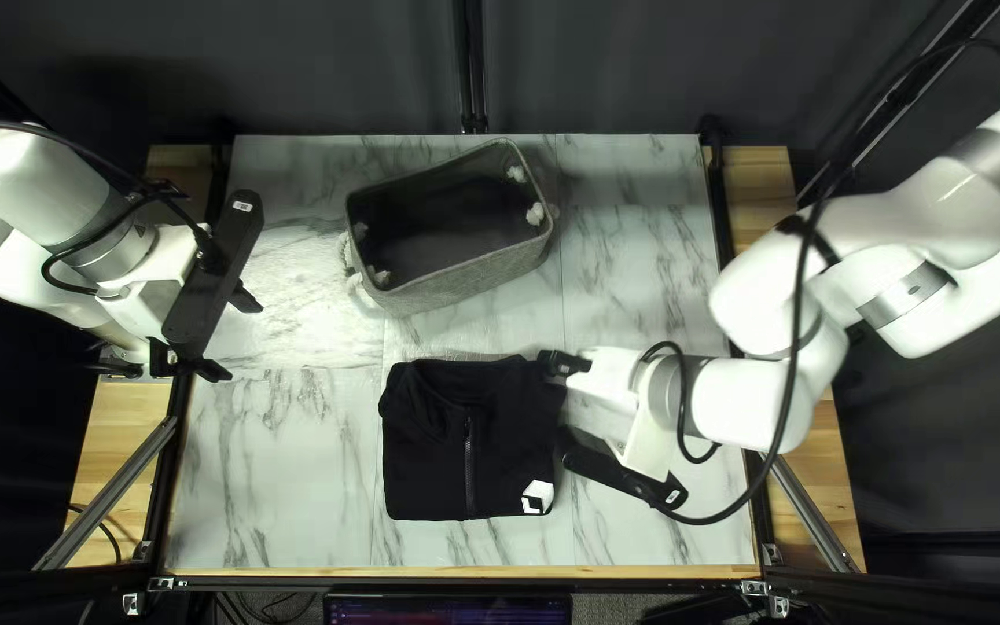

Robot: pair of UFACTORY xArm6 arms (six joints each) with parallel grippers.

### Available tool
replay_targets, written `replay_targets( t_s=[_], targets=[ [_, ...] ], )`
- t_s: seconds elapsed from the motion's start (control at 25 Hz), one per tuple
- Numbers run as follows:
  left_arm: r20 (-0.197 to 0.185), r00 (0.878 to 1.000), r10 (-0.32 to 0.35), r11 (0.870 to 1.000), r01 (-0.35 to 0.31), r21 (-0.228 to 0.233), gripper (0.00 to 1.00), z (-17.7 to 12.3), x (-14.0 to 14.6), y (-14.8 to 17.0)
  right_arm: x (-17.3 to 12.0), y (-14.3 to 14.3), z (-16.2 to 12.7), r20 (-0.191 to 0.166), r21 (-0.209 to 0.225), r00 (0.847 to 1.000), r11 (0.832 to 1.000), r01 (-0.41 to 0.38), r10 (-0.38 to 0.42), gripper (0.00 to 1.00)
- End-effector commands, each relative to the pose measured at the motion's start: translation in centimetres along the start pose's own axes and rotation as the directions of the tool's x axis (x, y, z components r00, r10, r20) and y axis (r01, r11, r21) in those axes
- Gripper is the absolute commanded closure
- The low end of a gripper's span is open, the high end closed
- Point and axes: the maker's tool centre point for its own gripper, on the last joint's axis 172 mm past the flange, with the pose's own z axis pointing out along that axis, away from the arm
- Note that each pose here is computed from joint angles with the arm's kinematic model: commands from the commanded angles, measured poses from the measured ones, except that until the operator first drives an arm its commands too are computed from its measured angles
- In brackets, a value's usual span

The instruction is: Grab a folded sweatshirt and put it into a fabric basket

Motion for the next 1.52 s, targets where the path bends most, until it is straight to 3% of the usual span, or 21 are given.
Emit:
replay_targets(
  t_s=[0.04, 0.16, 0.6, 1.12, 1.28, 1.4, 1.52],
  targets=[
    [0.0, 1.0, 0.0, 1.0, 0.0, 0.0, 0.0, 0.0, 0.0, 0.0, 0.4, -1.4, 1.9, -0.03, 0.048, 0.999, 0.999, 0.017, -0.015, 0.0],
    [0.0, 1.0, 0.0, 1.0, 0.0, 0.0, 0.0, 0.0, 0.0, 0.0, 0.6, -2.7, 2.9, -0.037, 0.088, 0.999, 0.996, 0.03, -0.026, 0.0],
    [0.0, 1.0, 0.0, 1.0, 0.0, 0.0, 0.0, 0.0, 0.0, 0.0, 0.8, -6.5, 5.4, -0.046, 0.153, 0.995, 0.983, 0.1, -0.094, 0.0],
    [0.0, 1.0, 0.0, 1.0, 0.0, 0.0, 0.0, 0.0, 0.0, 0.0, 0.8, -6.5, 5.4, -0.046, 0.153, 0.995, 0.983, 0.1, -0.094, 0.0],
    [0.0, 1.0, 0.0, 1.0, 0.0, 0.0, 0.0, 0.0, 0.0, 0.0, 1.0, -5.0, 4.5, 0.005, 0.171, 0.997, 0.982, 0.081, -0.083, 0.0],
    [0.0, 1.0, 0.0, 1.0, 0.0, 0.0, 0.0, 0.0, 0.0, 0.0, 0.9, -4.4, 4.0, 0.017, 0.153, 0.996, 0.984, 0.088, -0.091, 0.0],
    [0.0, 1.0, 0.0, 1.0, 0.0, 0.0, 0.0, 0.0, 0.0, 0.0, 0.6, -3.6, 3.9, 0.01, 0.098, 0.994, 0.989, 0.11, -0.112, 0.0]
  ],
)
